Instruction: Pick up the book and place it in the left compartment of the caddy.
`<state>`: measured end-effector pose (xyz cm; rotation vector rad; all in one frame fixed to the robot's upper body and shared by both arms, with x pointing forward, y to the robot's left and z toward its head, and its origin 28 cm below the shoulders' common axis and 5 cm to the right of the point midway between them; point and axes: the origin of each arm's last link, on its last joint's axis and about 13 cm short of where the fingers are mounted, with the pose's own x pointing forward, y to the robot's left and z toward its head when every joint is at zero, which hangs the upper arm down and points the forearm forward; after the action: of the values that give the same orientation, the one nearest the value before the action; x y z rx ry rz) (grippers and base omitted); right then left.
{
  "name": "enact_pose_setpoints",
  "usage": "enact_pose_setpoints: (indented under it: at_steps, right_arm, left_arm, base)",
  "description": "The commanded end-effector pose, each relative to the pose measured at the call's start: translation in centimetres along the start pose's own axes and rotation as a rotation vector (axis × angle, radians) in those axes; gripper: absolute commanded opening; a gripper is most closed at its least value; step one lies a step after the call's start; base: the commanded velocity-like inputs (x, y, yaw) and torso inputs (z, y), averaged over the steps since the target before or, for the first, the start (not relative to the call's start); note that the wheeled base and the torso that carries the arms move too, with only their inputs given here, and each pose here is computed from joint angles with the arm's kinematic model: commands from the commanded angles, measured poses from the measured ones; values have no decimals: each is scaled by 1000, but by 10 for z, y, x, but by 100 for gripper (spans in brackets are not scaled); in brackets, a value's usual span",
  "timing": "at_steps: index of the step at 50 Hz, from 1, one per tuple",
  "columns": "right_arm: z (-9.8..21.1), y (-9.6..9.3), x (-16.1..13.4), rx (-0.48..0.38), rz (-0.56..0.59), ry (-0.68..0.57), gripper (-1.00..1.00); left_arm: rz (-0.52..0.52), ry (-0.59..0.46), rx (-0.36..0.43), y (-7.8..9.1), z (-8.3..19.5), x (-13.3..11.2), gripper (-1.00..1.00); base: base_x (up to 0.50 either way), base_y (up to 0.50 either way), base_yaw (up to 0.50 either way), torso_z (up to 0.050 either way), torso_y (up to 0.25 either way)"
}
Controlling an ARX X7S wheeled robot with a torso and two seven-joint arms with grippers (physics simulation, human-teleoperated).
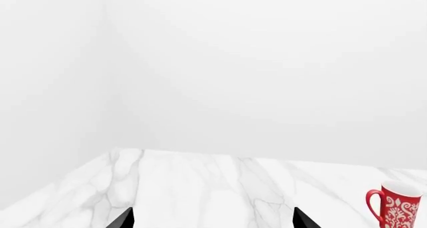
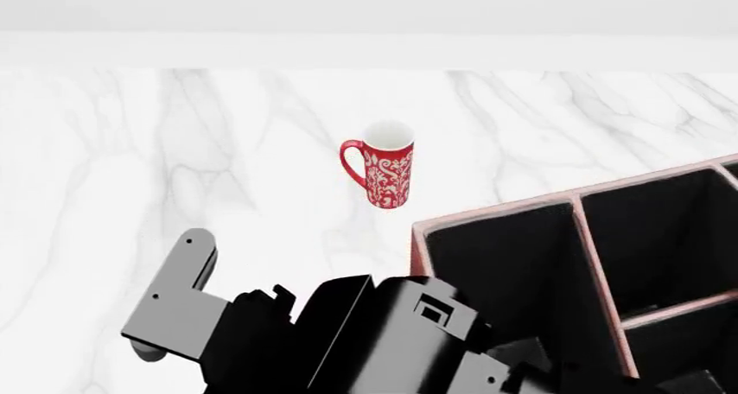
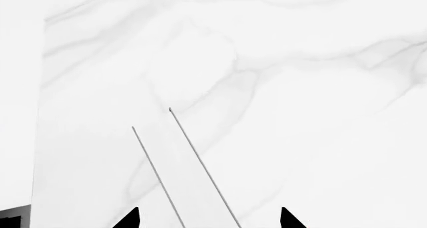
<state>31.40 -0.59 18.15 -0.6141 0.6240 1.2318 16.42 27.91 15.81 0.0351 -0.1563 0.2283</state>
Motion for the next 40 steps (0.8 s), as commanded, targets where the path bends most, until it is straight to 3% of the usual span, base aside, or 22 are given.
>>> enact_pose_setpoints:
  at_steps: [1, 40]
  right_arm:
    - [-8, -2, 10, 17, 2, 21, 100]
    - [-25, -1, 32, 24, 38, 80, 100]
  left_arm:
    - [-1, -2, -1, 0, 0, 0, 100]
    - [-6, -10, -1, 0, 1, -2, 100]
  base:
    - [0, 0, 0, 0, 0]
    - [0, 0, 0, 0, 0]
